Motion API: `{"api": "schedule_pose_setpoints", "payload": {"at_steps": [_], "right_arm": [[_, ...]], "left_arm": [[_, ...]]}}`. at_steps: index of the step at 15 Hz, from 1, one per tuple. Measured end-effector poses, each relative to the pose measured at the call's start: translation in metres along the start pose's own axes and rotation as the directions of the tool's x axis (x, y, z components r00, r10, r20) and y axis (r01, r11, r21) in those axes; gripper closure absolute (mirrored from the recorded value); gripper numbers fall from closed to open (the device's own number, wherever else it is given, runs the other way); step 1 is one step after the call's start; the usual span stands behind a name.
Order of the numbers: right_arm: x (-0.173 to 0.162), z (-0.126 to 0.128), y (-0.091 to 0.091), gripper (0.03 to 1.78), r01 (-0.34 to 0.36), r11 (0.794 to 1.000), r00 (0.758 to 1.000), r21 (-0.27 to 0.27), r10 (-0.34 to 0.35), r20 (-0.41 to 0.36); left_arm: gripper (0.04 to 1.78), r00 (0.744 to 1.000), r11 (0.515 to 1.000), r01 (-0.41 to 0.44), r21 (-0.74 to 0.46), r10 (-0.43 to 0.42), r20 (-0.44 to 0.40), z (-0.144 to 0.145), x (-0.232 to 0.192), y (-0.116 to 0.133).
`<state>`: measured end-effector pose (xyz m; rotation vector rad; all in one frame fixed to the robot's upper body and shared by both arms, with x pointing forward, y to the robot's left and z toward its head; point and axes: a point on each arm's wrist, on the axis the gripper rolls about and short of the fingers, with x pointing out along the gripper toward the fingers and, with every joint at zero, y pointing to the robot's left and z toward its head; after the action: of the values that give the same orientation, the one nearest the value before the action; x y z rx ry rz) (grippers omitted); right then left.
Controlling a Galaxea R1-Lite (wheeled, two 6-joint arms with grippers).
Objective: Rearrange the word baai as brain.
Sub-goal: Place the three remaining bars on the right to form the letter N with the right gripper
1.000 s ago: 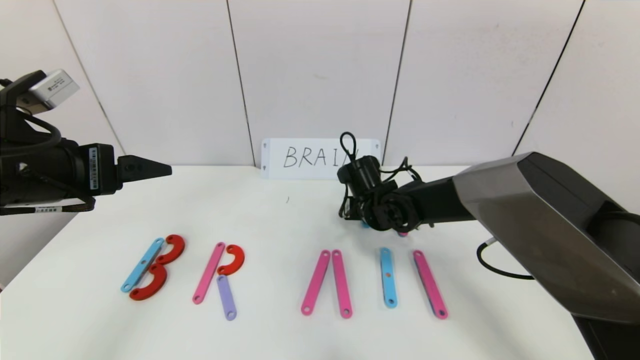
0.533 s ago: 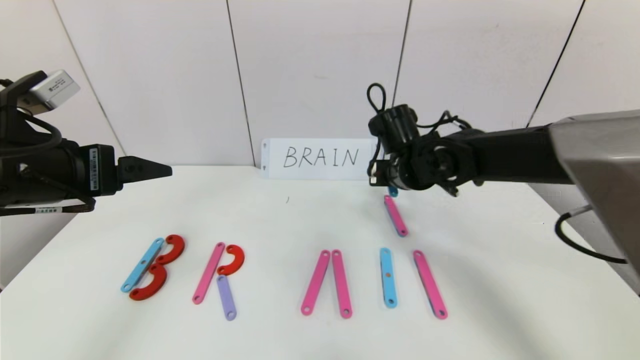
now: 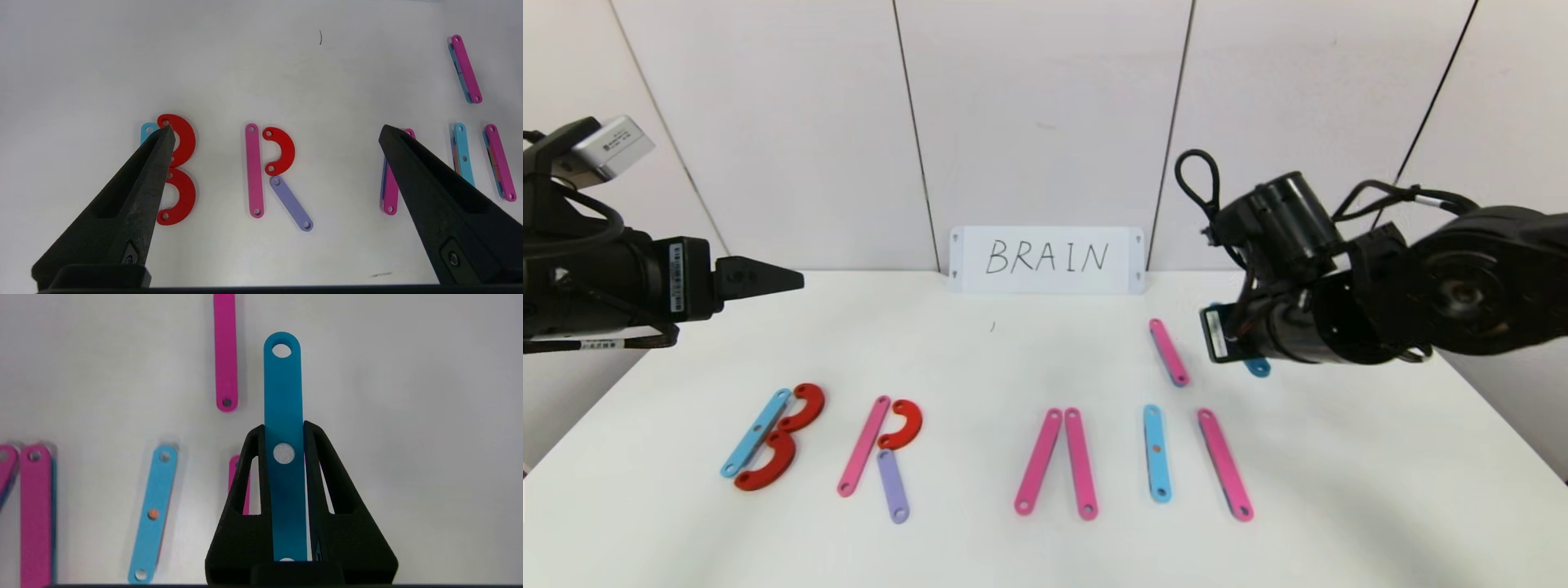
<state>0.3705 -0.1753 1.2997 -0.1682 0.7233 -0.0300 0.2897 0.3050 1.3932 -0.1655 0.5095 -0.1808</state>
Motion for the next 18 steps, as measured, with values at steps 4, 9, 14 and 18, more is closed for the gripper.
{"api": "schedule_pose_setpoints", "payload": {"at_steps": [4,9,14,18], "right_arm": [[-0.019,-0.039,-0.016,1.54,-0.089,0.996,0.996,-0.004,0.089,-0.009],[-0.036,-0.08,-0.036,1.54,-0.318,0.946,0.948,-0.068,0.317,-0.021],[-0.033,-0.106,-0.067,1.54,-0.366,0.907,0.931,-0.21,0.356,-0.082],[-0.023,-0.115,-0.087,1.54,-0.389,0.874,0.921,-0.289,0.37,-0.12]], "left_arm": [[0.08,1.0,1.0,0.0,0.0,0.0,-0.003,0.0,0.0,0.0],[0.08,1.0,1.0,0.001,0.002,-0.001,-0.004,-0.001,0.0,0.0],[0.08,1.0,1.0,0.002,0.016,-0.002,-0.007,-0.002,0.001,0.0],[0.08,1.0,1.0,0.002,0.016,-0.001,-0.009,-0.003,0.002,0.0]]}}
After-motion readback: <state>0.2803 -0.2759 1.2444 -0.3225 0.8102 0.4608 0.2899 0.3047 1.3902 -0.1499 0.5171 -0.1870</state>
